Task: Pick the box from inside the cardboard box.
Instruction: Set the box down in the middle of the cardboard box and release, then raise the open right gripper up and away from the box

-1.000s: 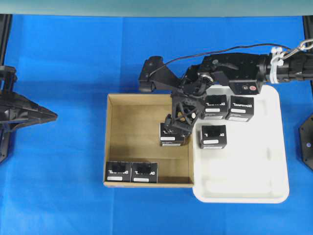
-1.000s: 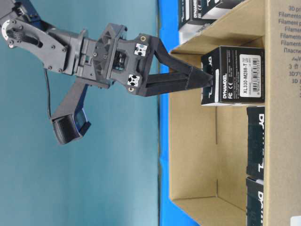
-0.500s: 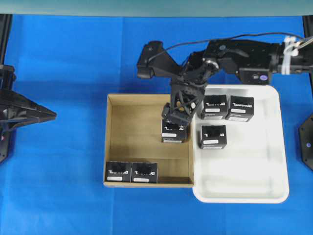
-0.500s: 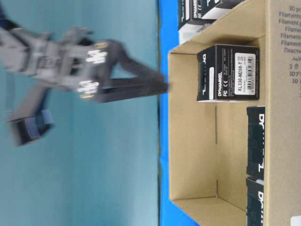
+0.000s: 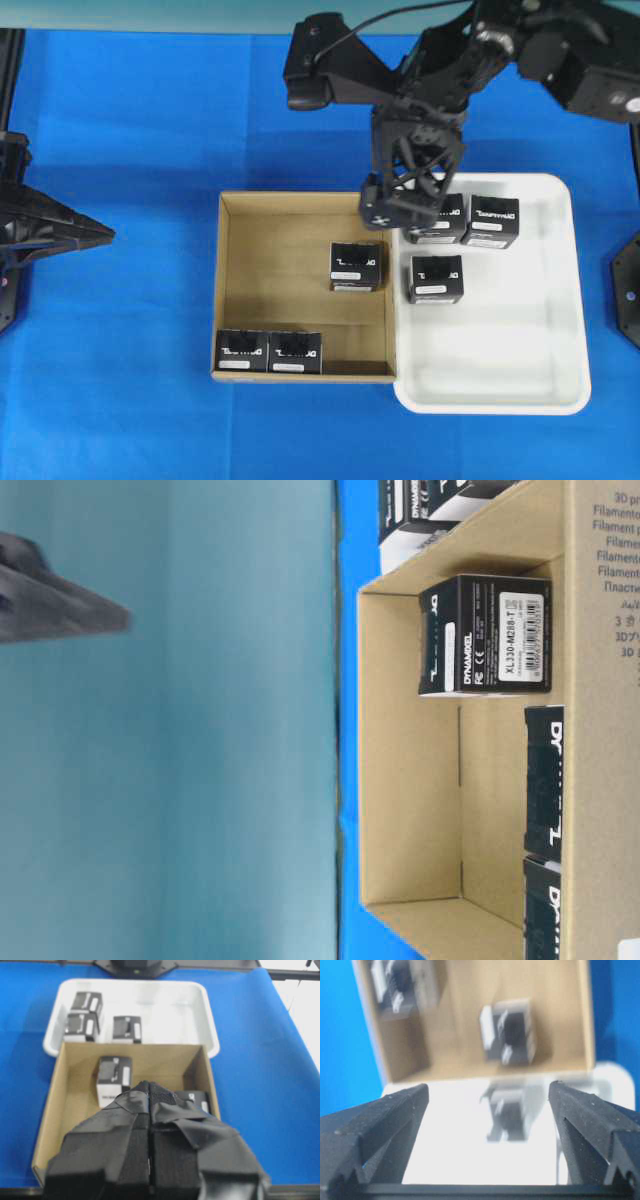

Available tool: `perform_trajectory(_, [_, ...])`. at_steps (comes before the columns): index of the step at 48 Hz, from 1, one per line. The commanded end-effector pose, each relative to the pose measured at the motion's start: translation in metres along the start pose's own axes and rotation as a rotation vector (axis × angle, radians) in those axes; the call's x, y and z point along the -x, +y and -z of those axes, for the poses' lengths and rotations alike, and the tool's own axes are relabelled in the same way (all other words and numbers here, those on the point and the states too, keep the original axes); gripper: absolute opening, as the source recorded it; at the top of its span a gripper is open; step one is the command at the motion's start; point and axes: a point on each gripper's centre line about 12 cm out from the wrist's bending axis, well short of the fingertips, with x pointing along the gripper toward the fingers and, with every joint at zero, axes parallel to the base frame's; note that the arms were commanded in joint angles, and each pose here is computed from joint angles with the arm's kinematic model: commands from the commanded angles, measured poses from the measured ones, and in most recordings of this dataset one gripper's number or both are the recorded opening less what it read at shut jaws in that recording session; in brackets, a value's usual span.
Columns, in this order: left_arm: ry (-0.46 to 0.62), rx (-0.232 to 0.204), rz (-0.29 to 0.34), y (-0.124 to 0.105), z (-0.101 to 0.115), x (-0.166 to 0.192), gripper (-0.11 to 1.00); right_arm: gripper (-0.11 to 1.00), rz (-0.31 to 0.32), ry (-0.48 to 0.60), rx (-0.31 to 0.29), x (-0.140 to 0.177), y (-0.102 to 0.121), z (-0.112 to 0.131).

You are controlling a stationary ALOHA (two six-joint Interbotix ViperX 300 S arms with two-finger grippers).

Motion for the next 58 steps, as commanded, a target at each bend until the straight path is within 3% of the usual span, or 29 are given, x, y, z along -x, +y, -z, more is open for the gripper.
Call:
perform_trajectory(1, [-0.031, -0.001, -0.001, 0.0, -0.012, 0.001, -0.07, 0.99, -0.006, -0.025, 0.019, 0.023, 0.012, -0.004])
perform_trajectory(19, [-0.035, -0.001, 0.001, -0.001, -0.014, 0.001, -0.07, 0.99, -0.012, -0.083, 0.066, 0.074, 0.04, -0.009])
perform_trajectory(32, [-0.035, -0.001, 0.001, -0.001, -0.016, 0.0, -0.07, 0.99, 0.017, -0.063, 0.063, 0.098, 0.044, -0.005])
perform_trajectory(48, [-0.037, -0.001, 0.001, -0.001, -0.016, 0.0, -0.07, 0.99, 0.022, -0.024, 0.062, 0.083, 0.04, -0.009])
perform_trajectory(58, [-0.037, -0.001, 0.001, -0.001, -0.016, 0.0, -0.07, 0.99, 0.068, -0.012, 0.077, 0.032, 0.018, -0.021])
